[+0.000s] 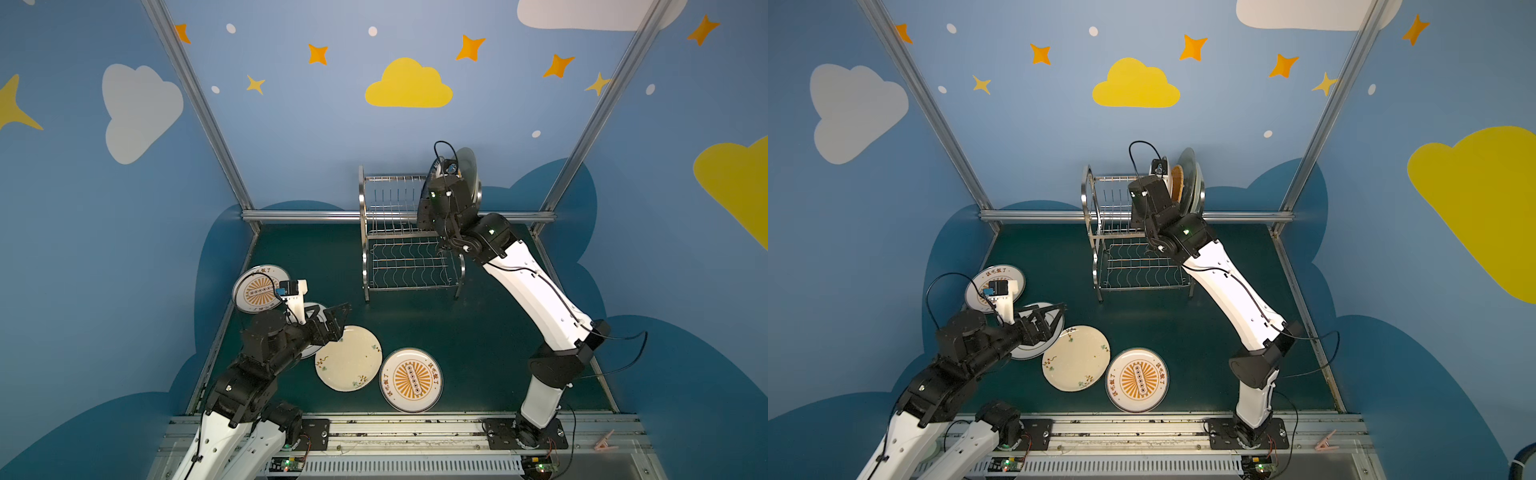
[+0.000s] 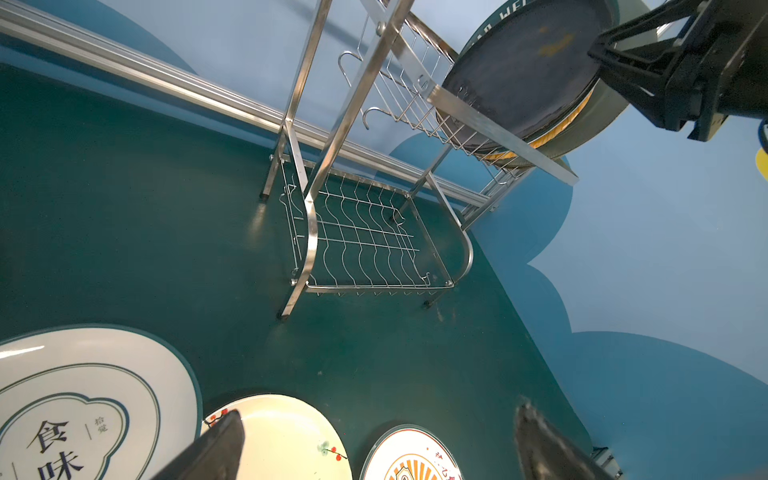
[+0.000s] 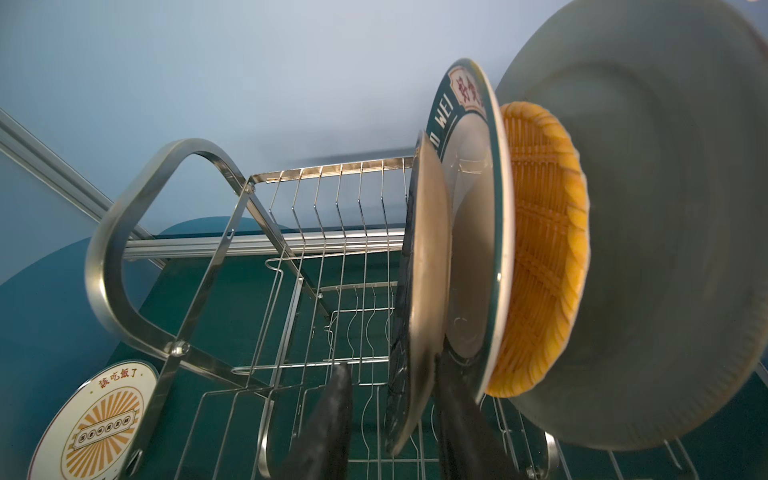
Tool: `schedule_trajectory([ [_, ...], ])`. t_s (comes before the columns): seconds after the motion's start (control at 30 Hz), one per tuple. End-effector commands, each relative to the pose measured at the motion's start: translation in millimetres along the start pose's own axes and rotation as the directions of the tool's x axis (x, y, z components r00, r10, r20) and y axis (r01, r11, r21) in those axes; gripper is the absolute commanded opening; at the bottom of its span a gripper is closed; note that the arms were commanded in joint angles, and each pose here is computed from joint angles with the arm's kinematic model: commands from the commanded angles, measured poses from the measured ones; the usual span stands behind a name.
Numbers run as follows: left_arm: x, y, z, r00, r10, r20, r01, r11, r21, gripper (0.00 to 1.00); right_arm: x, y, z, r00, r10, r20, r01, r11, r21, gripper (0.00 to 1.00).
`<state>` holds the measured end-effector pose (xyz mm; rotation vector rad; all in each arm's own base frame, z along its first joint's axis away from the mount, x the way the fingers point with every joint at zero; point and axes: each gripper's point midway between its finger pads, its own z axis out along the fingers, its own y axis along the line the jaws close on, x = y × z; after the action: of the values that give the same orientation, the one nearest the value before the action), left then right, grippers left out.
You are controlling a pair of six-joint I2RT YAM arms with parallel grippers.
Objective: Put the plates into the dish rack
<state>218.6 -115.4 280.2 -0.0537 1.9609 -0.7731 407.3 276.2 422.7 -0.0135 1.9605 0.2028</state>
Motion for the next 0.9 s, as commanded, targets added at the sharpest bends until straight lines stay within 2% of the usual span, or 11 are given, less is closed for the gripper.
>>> schedule_trajectory([
  [0.0,0.4,-5.0,-1.9,1.000,-0.016,0.002,0.016,0.999,0.042,1.00,-2.7,-3.6,0.4,1.000,0.010,-0.001,-0.010,1.000,0.016,0.31],
  [0.47,-1.3,-7.7,-3.5,1.000,-0.026,0.010,0.025,0.998,0.064,1.00,1.1,-5.6,10.6,1.000,-0.004,-0.021,0.004,1.000,0.009,0.26],
  [0.87,-1.8,-6.9,-3.4,1.000,-0.028,0.012,0.027,0.998,0.062,1.00,5.3,-3.4,12.0,0.999,-0.013,-0.038,0.012,1.000,-0.007,0.11],
])
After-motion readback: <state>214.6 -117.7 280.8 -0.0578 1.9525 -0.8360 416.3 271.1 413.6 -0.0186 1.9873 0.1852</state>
